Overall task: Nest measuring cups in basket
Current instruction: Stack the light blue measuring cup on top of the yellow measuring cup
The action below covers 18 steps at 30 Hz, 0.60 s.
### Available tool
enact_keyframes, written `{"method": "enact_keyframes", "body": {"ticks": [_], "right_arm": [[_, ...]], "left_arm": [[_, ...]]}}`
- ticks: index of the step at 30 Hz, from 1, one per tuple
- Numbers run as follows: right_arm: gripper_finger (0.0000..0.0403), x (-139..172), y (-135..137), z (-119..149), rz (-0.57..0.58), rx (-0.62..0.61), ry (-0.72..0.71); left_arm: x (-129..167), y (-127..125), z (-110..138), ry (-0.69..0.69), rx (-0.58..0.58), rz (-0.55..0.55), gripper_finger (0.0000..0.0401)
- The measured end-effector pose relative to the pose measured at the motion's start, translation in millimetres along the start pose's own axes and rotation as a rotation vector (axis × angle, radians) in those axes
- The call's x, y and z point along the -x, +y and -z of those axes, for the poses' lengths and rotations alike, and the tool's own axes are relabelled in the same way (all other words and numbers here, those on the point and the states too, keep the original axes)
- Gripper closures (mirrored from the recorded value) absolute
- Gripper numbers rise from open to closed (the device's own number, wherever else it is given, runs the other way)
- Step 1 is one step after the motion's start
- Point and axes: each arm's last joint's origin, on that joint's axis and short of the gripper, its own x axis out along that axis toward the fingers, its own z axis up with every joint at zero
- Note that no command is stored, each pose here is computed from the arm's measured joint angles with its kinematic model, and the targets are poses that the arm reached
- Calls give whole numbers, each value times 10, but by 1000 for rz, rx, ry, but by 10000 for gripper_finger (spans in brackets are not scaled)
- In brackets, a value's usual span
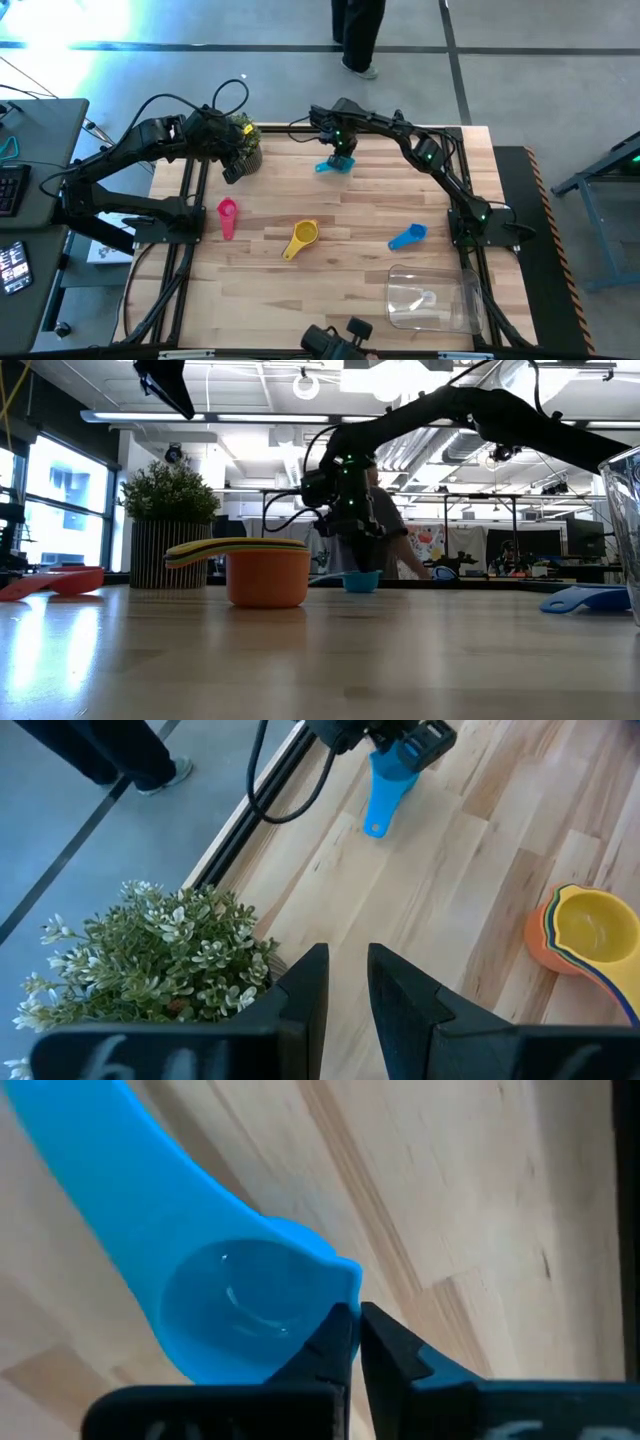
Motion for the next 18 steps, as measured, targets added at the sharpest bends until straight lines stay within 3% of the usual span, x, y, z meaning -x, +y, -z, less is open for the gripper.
{"method": "enact_keyframes", "body": {"ticks": [8, 18], "right_arm": [[401, 374, 267, 96, 2, 58, -27], [402, 824, 983, 253, 9, 246, -160]], "left_arm": [[0, 0, 1, 1, 36, 0, 339], [1, 1, 2, 1, 124, -4, 339]]}}
